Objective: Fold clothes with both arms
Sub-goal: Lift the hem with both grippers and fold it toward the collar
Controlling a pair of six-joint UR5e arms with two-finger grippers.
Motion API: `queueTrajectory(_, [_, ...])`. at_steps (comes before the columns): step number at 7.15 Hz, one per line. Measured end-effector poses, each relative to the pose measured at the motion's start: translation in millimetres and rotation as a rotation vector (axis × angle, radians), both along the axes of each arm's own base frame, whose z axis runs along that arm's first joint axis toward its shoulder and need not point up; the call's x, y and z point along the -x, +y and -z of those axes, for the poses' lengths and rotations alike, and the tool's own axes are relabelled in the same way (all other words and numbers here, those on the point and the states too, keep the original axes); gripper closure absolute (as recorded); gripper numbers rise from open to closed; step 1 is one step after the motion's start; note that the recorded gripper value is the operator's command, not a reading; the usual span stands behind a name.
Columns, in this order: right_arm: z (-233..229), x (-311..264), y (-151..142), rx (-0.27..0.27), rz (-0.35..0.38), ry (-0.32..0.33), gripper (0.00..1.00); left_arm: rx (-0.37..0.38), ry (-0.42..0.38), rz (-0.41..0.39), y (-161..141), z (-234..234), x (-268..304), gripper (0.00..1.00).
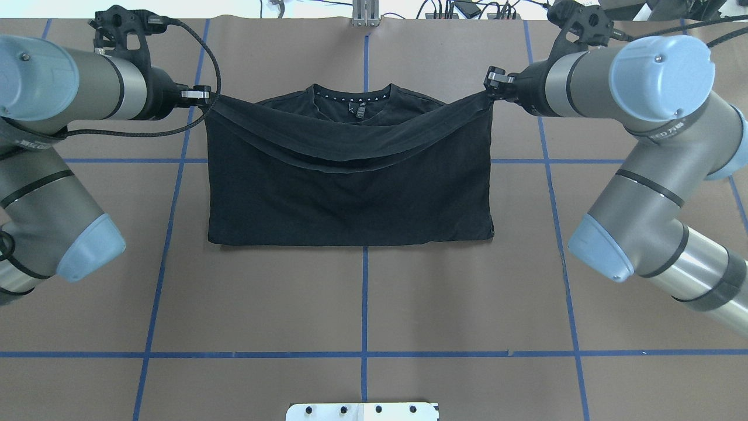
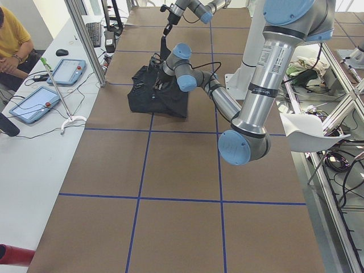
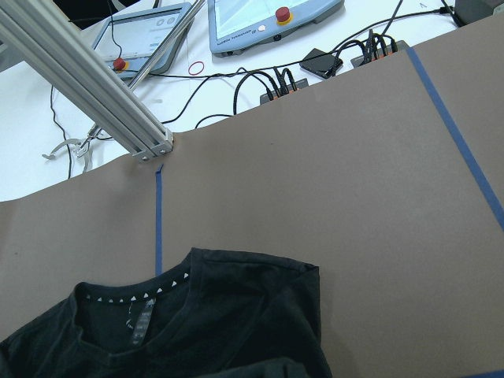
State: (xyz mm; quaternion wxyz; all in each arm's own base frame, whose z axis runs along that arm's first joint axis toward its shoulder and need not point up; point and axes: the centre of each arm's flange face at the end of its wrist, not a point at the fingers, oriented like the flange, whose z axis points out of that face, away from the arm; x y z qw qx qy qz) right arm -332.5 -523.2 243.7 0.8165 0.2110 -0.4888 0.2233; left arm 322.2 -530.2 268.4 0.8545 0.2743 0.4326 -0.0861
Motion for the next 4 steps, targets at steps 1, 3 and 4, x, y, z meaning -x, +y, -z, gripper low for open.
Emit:
queueTrajectory(1, [-1, 9, -21, 0.013, -0.01, 0.015, 1.0, 0.004, -0.018, 0.005, -16, -4, -5, 1.0])
queueTrajectory(3, [-13, 28, -68, 0.046, -0.025, 0.073, 1.0, 0.012, -0.062, 0.007, -52, -18, -21, 1.0])
queueTrajectory(4, [-23, 37, -85, 0.065, -0.026, 0.101, 1.0, 0.022, -0.085, 0.01, -72, -29, -33, 1.0])
